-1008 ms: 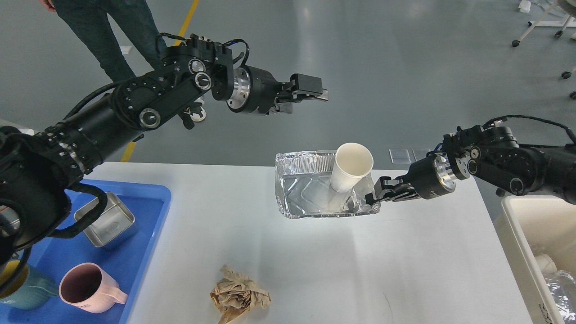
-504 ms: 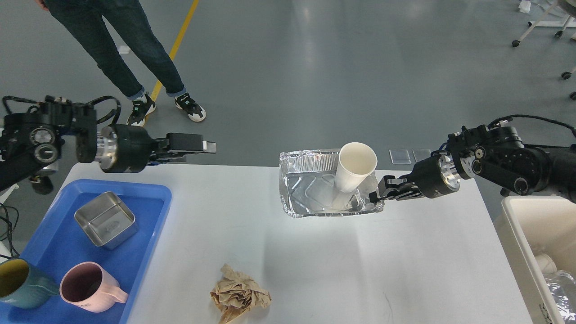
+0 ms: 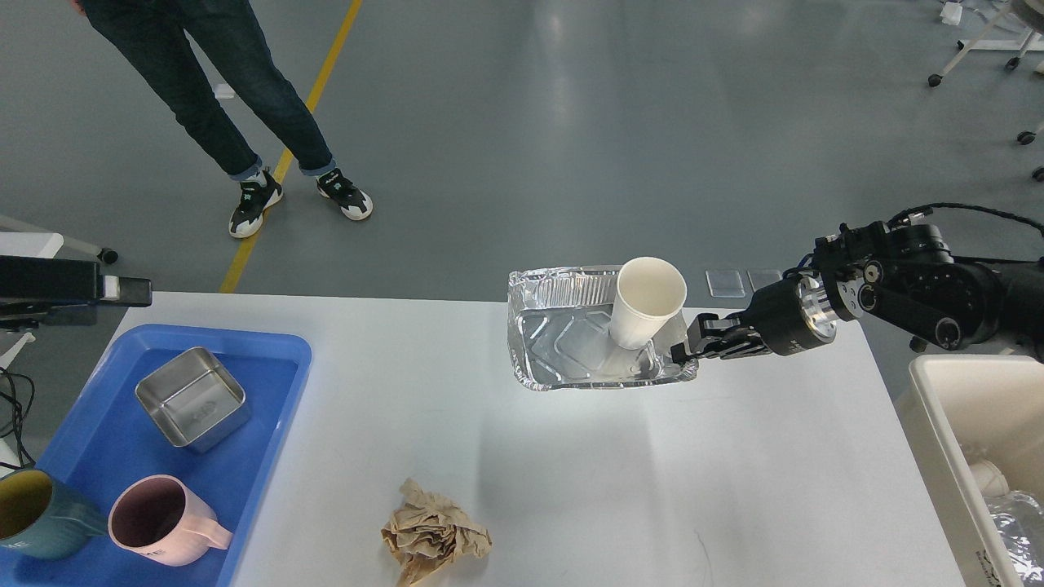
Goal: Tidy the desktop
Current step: 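Withdraw the left gripper back over the blue bin, then lower the left gripper onto the crumpled brown paper and grasp it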
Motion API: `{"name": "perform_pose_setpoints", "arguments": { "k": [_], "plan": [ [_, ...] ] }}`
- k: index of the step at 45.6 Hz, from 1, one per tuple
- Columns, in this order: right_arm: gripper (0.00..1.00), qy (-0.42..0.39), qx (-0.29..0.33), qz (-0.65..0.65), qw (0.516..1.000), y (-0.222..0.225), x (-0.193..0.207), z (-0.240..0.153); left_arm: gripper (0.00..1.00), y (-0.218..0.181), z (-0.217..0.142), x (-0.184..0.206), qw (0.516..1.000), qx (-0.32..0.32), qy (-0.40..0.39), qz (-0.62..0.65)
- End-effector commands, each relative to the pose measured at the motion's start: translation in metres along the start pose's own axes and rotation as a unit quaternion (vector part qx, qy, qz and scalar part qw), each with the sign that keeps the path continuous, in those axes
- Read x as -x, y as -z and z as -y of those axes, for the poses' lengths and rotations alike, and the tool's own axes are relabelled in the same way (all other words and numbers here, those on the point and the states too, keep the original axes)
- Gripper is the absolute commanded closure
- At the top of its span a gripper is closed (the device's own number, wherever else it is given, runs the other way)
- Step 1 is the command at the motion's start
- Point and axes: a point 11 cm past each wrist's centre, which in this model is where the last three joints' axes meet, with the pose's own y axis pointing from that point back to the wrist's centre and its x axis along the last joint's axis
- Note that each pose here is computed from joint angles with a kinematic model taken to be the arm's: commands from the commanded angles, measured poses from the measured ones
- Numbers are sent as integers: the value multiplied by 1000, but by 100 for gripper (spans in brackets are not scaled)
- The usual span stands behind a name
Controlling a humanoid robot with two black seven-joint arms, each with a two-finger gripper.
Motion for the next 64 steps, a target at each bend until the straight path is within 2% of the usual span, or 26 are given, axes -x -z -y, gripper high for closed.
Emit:
{"name": "perform_pose_setpoints", "arguments": {
  "k": [1,7,14,21,30,41,55,64],
  "plan": [
    [100,0,0,0,1000,0,0,-1,1,0,-23,-4,1000,-3,-17,-3],
    [100,-1,0,0,1000,0,-1,-1,1,4,-28,0,1000,-9,3,-15],
    [100,-1,0,0,1000,-1,0,0,1,9,-9,6,999,-17,32,-21],
    [100,2,-2,0,1000,1,1,0,1,1,73,13,996,-3,94,8],
    [100,8,-6,0,1000,4,4,-1,1,-29,179,49,979,8,183,90],
    [100,8,-4,3,1000,1,5,-2,1,-59,252,87,962,18,241,129],
    [100,5,-3,5,1000,-2,7,-2,1,-52,302,130,951,-22,282,124],
    [100,2,-3,3,1000,-2,6,-2,1,-47,315,151,945,-37,298,126]
  ]
}}
